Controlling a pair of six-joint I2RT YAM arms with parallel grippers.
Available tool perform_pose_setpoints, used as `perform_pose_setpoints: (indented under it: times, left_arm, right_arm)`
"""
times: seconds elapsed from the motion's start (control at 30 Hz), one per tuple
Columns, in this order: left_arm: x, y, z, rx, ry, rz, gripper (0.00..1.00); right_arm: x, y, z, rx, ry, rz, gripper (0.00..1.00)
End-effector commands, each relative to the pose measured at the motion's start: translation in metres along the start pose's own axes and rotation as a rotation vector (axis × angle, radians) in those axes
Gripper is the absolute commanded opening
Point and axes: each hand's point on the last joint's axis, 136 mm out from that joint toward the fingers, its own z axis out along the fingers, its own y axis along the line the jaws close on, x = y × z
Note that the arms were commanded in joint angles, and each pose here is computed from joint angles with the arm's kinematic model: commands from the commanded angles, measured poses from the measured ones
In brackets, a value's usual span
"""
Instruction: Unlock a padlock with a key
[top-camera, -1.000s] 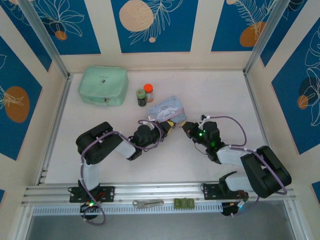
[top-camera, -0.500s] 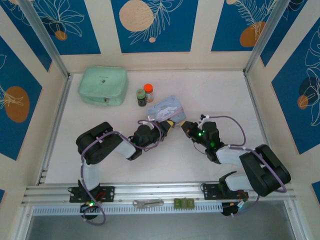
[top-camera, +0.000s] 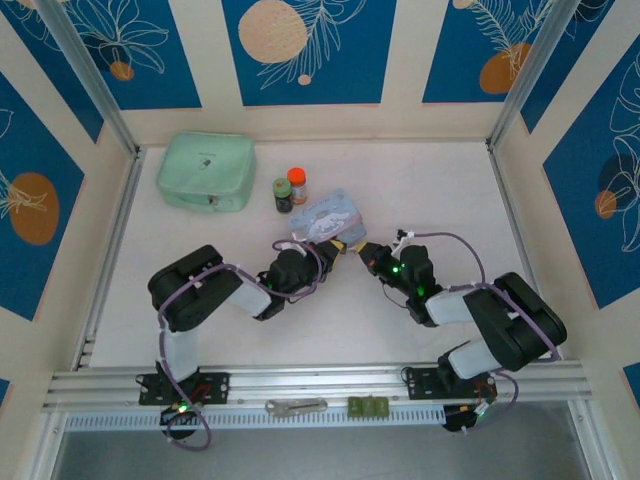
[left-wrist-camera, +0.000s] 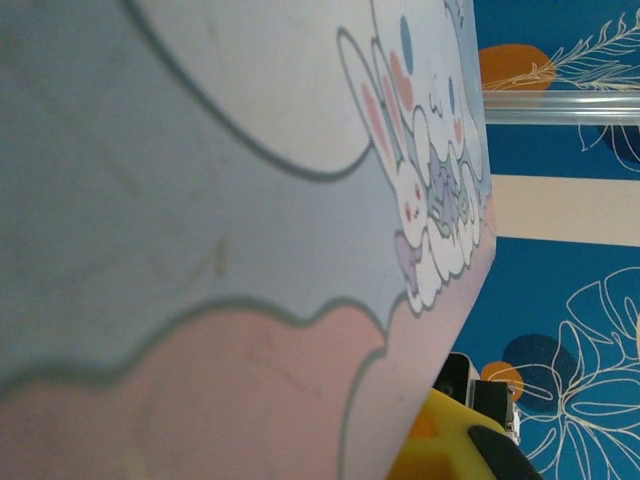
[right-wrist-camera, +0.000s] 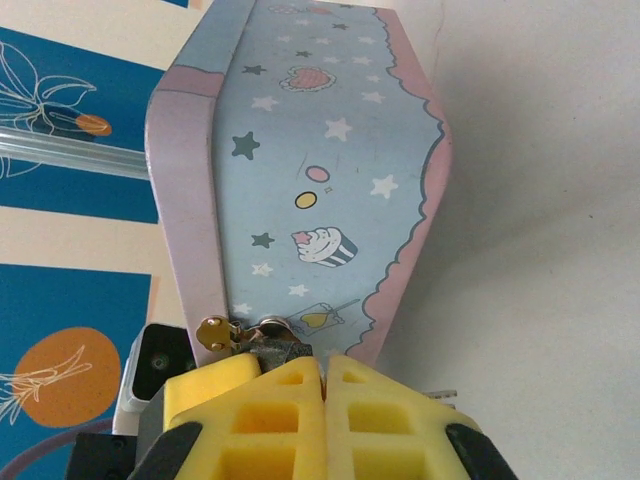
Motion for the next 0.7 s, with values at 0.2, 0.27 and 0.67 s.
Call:
perform_pose_setpoints:
  times: [0.2, 0.27, 0.67]
  left_arm:
    - [0.025, -0.069, 0.007, 0.207, 0.09, -0.021, 0.0]
    - [0.029, -0.069, 0.01, 0.207, 0.108, -0.017, 0.0]
    - [0.047, -0.077, 0.013, 0.245, 0.213, -0.006, 0.0]
  right_arm:
    - [0.036, 0.006, 0.0, -0.036, 0.192, -0.082, 0.0]
    - [0.033, 0.008, 0.0, -0.041, 0.199, -0.088, 0.0]
    - [0.033, 0.026, 0.006, -0.153, 0.383, -0.149, 0.0]
